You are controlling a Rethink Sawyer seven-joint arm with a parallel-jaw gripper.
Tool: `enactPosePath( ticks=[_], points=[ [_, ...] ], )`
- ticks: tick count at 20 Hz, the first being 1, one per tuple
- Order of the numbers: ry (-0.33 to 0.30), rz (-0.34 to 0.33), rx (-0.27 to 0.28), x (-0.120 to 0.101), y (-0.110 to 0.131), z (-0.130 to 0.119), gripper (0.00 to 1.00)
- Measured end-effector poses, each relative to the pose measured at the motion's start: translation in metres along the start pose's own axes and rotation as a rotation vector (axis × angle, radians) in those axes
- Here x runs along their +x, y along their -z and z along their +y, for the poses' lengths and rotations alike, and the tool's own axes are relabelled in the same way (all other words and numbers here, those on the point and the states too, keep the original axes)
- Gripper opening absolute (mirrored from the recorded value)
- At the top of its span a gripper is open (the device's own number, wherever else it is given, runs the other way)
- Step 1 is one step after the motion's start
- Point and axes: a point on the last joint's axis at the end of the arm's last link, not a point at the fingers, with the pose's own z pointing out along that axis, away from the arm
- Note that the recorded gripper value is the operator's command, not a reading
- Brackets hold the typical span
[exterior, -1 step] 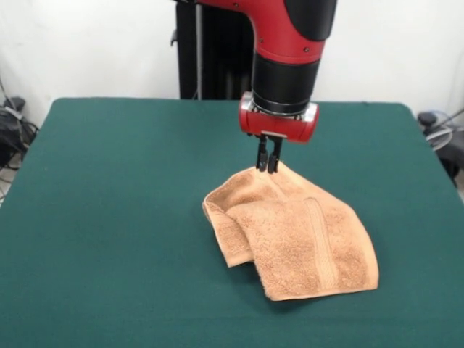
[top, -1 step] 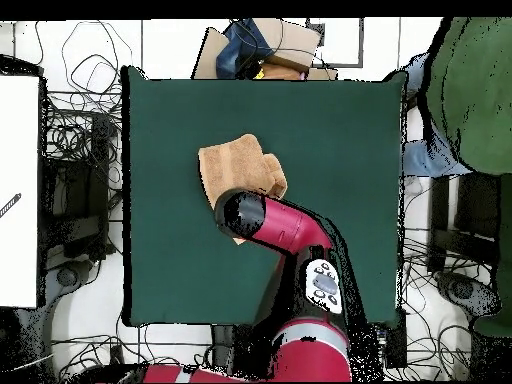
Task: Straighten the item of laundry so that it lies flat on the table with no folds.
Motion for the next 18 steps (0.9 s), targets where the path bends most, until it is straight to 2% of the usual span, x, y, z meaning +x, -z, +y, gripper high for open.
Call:
enactPosePath(
  ticks=[7, 18],
  points=[
    [0.001, -0.013, 0.000, -0.007, 0.001, 0.000, 0.00],
    [0.016, -0.063, -0.001, -0.044, -0.005, 0.006, 0.00]
  ],
)
